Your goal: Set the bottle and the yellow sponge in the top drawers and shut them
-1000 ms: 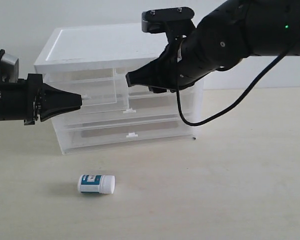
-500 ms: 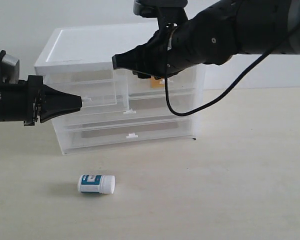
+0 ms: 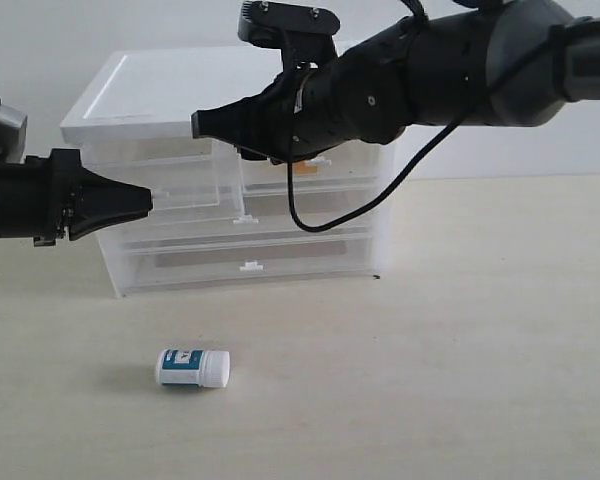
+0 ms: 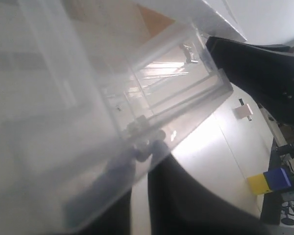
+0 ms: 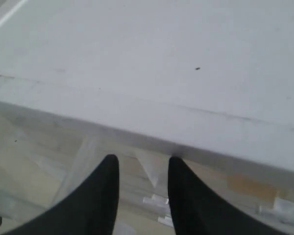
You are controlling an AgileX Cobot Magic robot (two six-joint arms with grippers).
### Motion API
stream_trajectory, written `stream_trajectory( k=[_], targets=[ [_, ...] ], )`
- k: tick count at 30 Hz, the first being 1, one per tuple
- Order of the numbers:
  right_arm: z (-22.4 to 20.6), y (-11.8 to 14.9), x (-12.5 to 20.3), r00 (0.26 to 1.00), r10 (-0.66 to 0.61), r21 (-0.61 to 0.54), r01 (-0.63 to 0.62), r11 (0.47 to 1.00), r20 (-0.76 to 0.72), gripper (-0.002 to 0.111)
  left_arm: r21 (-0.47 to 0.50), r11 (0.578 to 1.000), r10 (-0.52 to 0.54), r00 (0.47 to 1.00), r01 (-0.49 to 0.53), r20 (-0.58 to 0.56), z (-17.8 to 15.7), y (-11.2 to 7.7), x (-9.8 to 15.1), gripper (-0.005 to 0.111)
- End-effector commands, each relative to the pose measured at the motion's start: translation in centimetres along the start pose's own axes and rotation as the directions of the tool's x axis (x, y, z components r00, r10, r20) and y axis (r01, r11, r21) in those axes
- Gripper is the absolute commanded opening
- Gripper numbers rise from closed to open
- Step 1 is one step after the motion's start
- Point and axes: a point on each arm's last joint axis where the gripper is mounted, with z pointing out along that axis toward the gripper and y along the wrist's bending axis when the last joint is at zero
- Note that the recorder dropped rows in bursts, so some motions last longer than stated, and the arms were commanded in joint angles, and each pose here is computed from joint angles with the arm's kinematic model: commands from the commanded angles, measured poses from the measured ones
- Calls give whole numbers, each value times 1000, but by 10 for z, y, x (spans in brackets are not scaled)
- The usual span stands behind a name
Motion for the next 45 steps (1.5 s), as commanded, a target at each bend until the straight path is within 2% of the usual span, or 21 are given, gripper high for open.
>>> stream_trajectory(
  k=[1, 4, 10, 21, 23, 28, 32, 39, 45],
  targets=[
    [16, -2, -7, 995, -16, -34, 20, 999, 99, 34, 149, 988, 52, 997, -42, -59, 2, -22, 6, 4],
    [18, -4, -10, 994, -14, -31, 17, 999, 107, 34, 147, 989, 40, 997, -30, -66, 2, -21, 10, 4],
    [18, -25, -15, 994, 23, 12, -24, 1000, 103, 34, 157, 987, 37, 995, -23, -88, 1, -20, 23, 4],
    [23, -26, -11, 995, 13, 11, -14, 1000, 102, 34, 153, 988, 18, 993, 1, -120, -1, -13, 56, 4],
    [23, -27, -11, 995, 13, 13, -14, 1000, 99, 34, 154, 988, 21, 992, -2, -122, -2, -14, 59, 4],
    [23, -27, -11, 995, 11, 14, -12, 1000, 97, 34, 162, 985, 78, 992, -62, -97, -16, -38, 63, 4],
    [23, -27, -10, 996, 11, 16, -12, 1000, 93, 34, 163, 984, 89, 992, -74, -91, -21, -46, 67, 4],
    [23, -27, -9, 997, 11, 22, -13, 1000, 81, 34, 161, 985, 77, 992, -60, -99, -22, -46, 75, 4],
    [21, -28, -6, 999, -26, 47, 24, 999, 27, 34, 98, 993, 69, 994, -61, -84, -21, -40, 73, 4]
  ],
)
